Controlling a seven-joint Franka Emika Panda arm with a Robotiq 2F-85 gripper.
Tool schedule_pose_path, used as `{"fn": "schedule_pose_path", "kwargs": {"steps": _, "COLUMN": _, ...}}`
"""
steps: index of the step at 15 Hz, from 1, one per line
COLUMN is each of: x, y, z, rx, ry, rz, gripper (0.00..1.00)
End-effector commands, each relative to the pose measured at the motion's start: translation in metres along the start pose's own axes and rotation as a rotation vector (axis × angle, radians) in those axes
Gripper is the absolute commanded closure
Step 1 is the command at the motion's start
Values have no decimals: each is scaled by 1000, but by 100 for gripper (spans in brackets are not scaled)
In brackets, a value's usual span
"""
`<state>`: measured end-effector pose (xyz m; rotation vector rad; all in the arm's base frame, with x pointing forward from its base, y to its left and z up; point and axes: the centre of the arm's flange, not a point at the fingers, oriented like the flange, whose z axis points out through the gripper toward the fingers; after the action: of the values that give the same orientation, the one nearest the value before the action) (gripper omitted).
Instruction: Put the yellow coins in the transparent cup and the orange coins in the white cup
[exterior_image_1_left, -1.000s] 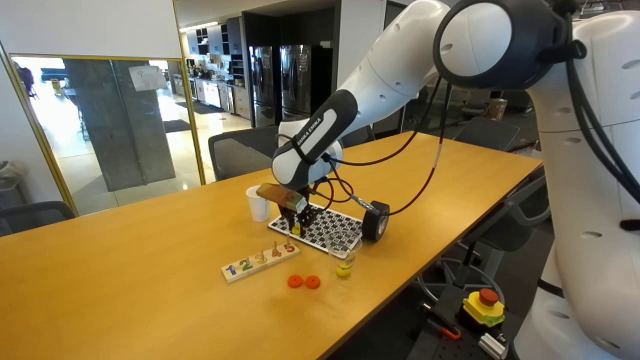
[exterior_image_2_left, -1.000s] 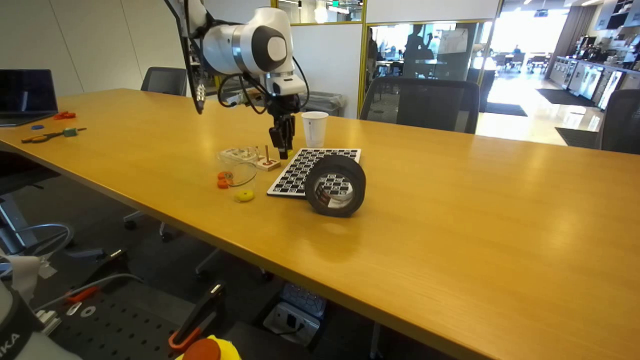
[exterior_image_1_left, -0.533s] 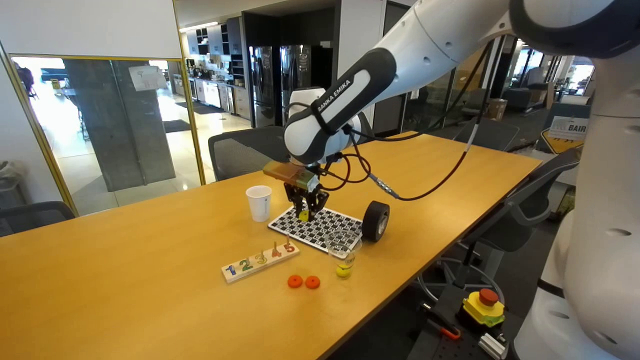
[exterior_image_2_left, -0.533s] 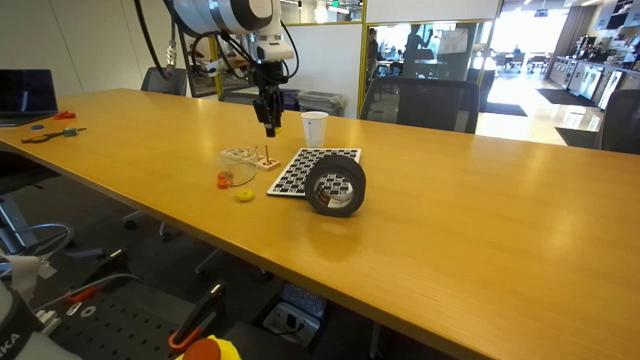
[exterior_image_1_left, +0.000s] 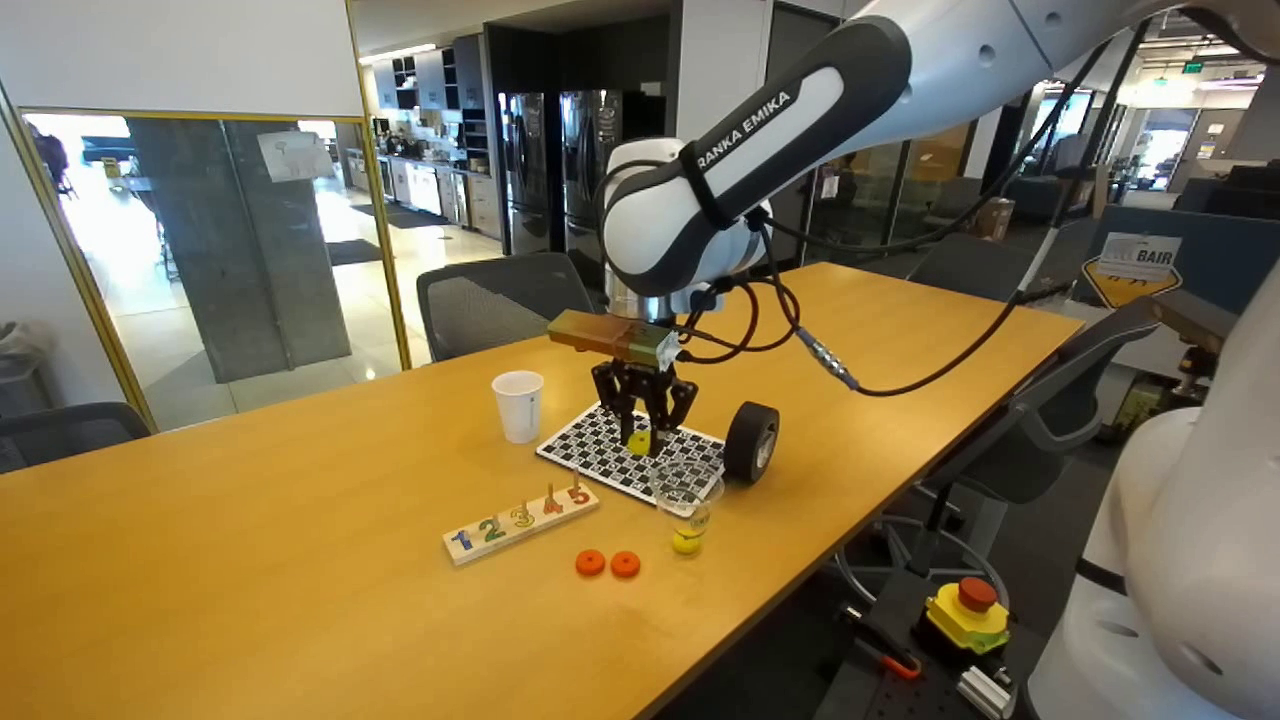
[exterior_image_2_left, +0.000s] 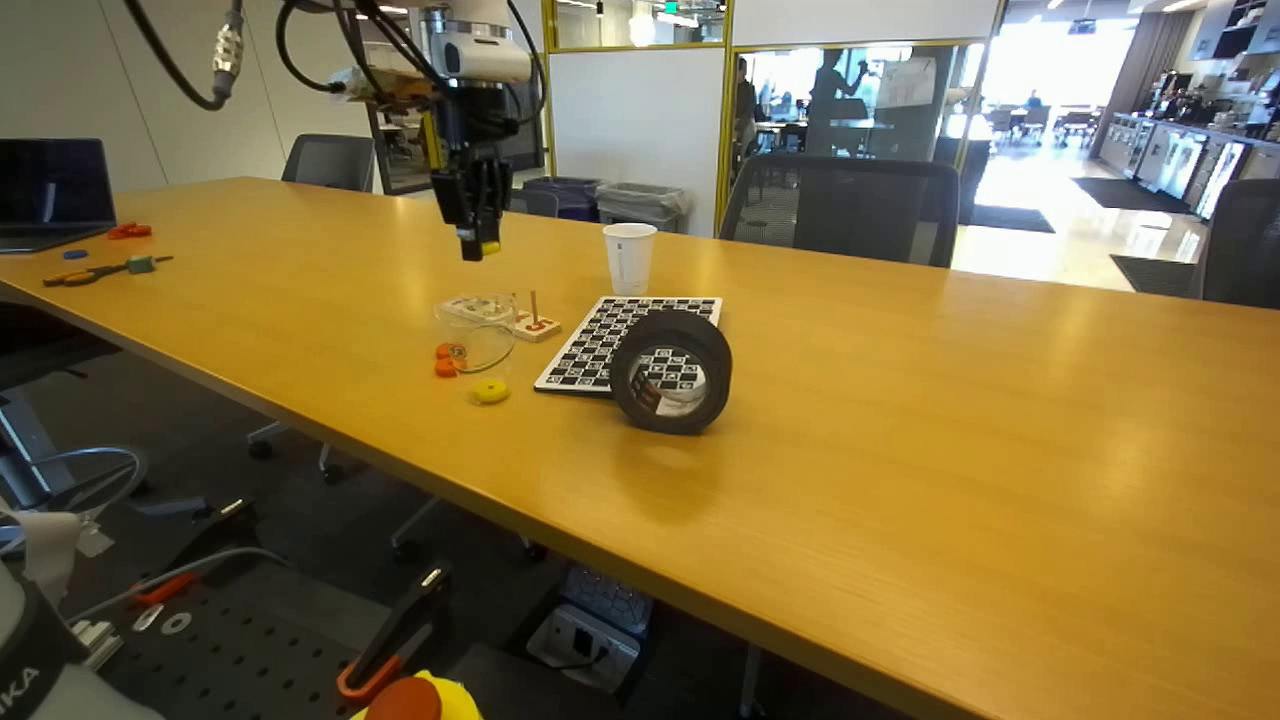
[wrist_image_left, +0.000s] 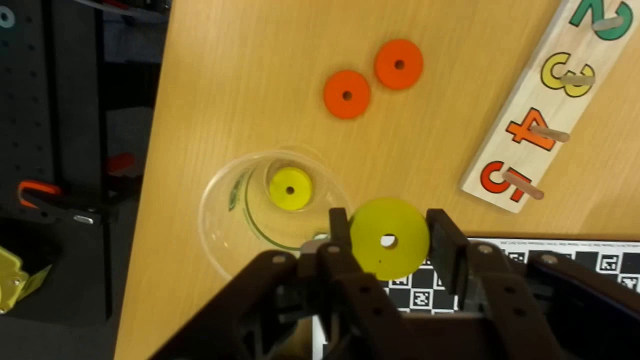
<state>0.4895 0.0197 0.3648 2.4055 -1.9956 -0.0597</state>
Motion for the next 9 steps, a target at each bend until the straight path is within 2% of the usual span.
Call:
{"fn": "schedule_pose_path", "kwargs": {"steps": 1, "x": -1, "y": 33, "z": 0, "rx": -16, "ry": -44, "rz": 10, "gripper": 83}}
{"fn": "schedule_pose_path", "kwargs": {"steps": 9, "x": 16, "y": 45, "z": 23, "rx": -54, "ry": -43, "rz": 53, "gripper": 83}}
